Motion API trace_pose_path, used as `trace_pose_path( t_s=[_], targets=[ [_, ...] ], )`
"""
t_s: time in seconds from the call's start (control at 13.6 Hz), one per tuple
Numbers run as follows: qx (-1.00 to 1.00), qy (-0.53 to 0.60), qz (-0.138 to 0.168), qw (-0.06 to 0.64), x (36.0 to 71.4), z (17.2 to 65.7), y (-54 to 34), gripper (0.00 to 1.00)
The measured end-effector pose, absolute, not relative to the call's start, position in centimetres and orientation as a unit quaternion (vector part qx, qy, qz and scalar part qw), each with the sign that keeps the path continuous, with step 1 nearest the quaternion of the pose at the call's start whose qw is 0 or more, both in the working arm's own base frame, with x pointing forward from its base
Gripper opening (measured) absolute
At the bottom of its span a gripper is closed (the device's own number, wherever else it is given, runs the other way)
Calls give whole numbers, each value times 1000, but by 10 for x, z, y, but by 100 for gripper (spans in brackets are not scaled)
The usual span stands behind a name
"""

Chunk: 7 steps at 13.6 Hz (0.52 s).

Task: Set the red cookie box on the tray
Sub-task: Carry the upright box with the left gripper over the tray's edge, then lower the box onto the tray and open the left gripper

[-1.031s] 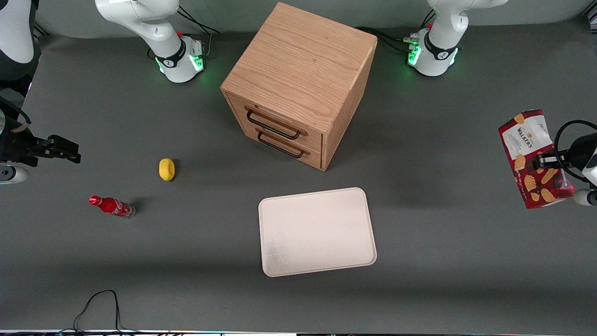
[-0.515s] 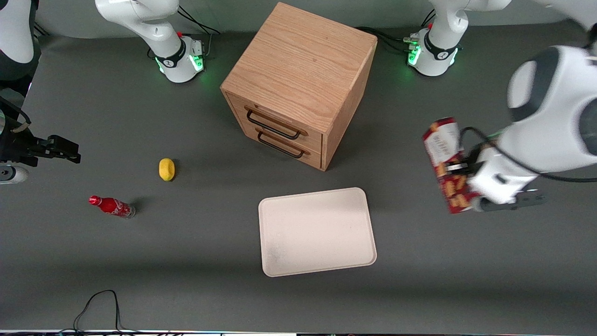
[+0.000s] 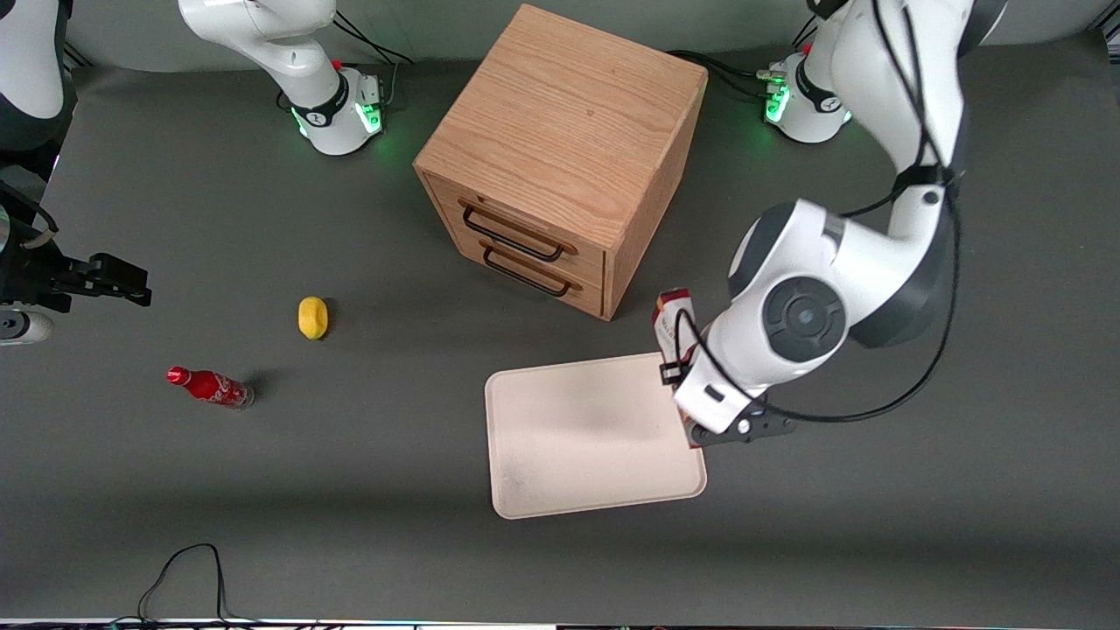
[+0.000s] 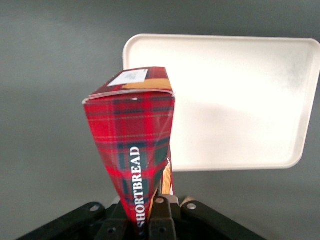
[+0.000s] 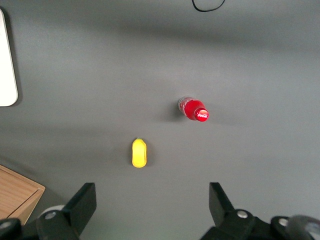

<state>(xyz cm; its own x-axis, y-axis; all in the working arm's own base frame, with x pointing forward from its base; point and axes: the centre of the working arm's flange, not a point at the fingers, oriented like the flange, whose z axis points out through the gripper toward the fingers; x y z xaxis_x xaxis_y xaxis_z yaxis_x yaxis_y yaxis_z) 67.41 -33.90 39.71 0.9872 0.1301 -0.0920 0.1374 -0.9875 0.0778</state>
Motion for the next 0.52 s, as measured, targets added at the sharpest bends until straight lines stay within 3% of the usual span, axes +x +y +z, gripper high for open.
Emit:
trace_pose_path(
  t_s=[0.52],
  targets=[
    [998,34,-41,29,697,275,-340,6]
  ],
)
